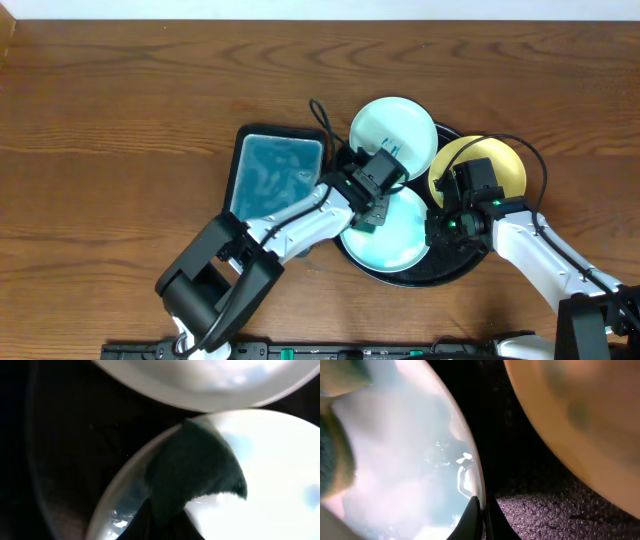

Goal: Clean dirty plates on tray and stack at the side
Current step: 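Scrub the plate surface with the sponge while the right gripper holds it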

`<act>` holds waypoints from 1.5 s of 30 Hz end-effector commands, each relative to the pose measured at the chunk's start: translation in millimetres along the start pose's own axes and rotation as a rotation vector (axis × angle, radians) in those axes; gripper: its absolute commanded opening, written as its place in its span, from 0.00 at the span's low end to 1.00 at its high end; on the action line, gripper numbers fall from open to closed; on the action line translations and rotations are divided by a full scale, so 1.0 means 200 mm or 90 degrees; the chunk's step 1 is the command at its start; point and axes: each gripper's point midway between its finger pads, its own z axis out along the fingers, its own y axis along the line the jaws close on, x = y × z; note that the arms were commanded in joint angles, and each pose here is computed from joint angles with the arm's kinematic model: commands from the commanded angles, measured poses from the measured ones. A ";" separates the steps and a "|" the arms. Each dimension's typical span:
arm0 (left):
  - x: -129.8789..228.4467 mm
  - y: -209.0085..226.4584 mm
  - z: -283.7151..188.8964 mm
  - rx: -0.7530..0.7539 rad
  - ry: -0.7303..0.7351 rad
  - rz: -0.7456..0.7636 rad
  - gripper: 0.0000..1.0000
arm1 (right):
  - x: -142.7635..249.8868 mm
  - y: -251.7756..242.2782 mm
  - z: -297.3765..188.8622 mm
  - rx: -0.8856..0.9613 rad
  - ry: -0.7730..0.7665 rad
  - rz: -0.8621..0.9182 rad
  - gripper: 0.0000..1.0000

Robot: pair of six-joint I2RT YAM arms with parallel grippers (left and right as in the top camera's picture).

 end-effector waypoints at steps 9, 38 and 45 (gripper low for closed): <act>-0.11 0.09 -0.28 0.018 -0.059 -0.030 0.08 | 0.05 -0.03 0.02 0.023 0.019 -0.001 0.01; 0.10 -0.12 0.10 -0.017 -0.018 0.075 0.08 | 0.05 -0.03 0.02 0.022 0.017 -0.001 0.01; 0.03 0.11 0.04 -0.086 -0.016 0.037 0.08 | 0.05 -0.03 0.02 0.022 0.017 -0.001 0.01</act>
